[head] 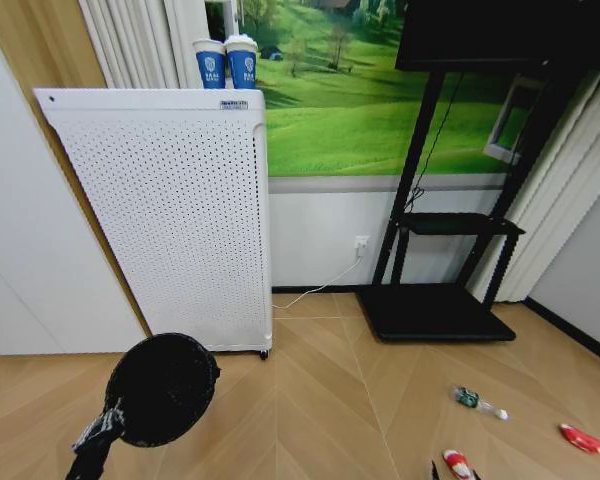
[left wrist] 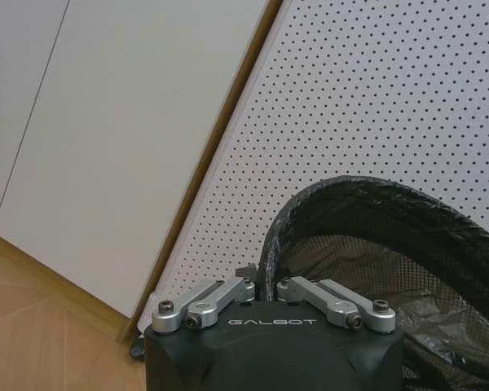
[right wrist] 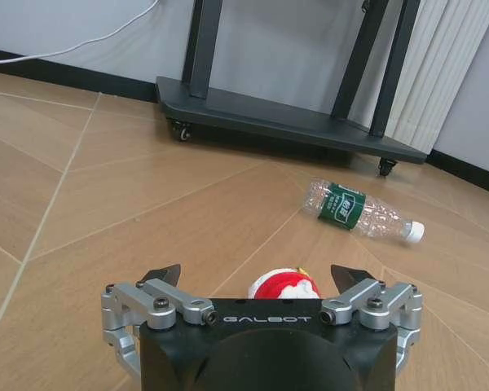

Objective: Pick up the trash bin and place the garbage on the floor into it.

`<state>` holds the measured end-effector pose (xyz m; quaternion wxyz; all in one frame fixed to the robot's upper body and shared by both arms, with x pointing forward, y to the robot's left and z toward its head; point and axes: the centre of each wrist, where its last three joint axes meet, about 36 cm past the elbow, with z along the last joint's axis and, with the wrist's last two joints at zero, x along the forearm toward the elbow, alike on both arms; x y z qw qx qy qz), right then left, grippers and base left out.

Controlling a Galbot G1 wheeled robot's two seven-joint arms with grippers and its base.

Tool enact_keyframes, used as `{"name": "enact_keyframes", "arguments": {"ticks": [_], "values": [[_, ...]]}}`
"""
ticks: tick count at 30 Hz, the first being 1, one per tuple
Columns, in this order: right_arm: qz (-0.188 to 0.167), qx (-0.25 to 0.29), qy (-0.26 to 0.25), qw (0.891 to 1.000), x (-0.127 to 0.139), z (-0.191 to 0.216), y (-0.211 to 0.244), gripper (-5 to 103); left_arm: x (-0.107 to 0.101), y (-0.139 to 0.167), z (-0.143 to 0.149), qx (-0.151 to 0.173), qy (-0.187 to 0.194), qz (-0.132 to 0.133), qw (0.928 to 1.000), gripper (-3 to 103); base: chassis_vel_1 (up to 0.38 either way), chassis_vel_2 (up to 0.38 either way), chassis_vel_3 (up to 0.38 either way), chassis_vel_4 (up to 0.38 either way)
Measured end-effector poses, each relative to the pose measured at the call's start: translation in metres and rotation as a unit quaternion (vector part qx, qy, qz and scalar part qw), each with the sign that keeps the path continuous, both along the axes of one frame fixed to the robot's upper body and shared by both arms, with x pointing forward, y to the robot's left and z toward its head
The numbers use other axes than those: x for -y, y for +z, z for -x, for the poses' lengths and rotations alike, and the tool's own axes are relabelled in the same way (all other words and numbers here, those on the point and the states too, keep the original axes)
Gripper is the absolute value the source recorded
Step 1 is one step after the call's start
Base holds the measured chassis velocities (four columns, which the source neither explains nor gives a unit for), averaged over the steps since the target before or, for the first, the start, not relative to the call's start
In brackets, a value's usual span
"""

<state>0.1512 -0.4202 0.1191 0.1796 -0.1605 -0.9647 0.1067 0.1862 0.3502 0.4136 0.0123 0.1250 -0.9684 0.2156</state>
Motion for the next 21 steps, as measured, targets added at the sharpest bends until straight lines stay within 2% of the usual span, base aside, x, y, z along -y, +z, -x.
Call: {"name": "enact_keyframes", "arguments": {"ticks": [11,14,15,18,19,21], "values": [[0.014,-0.024,-0.031,0.999,0.016,-0.014,-0.016,99,0.000,0.000,0.001,-0.003,0.008,0.001,1.0000,6,0.000,0.000,0.000,0.000],[0.013,-0.037,-0.029,0.999,0.021,-0.012,-0.019,85,-0.001,0.001,0.002,-0.002,0.009,0.001,1.0000,6,0.000,0.000,0.000,0.000],[0.013,-0.037,-0.029,0.999,0.021,-0.012,-0.019,85,-0.001,0.001,0.002,-0.002,0.009,0.001,1.0000,6,0.000,0.000,0.000,0.000],[0.008,-0.040,-0.020,0.999,0.021,-0.008,-0.019,68,-0.002,0.001,0.002,-0.002,0.013,-0.001,0.9999,6,0.000,0.000,0.000,0.000],[0.008,-0.040,-0.020,0.999,0.021,-0.008,-0.019,68,-0.002,0.001,0.002,-0.002,0.013,-0.001,0.9999,6,0.000,0.000,0.000,0.000],[0.006,-0.036,-0.016,0.999,0.019,-0.008,-0.019,57,-0.003,-0.001,0.003,-0.005,0.016,0.000,0.9999,6,0.000,0.000,0.000,0.000]]}}
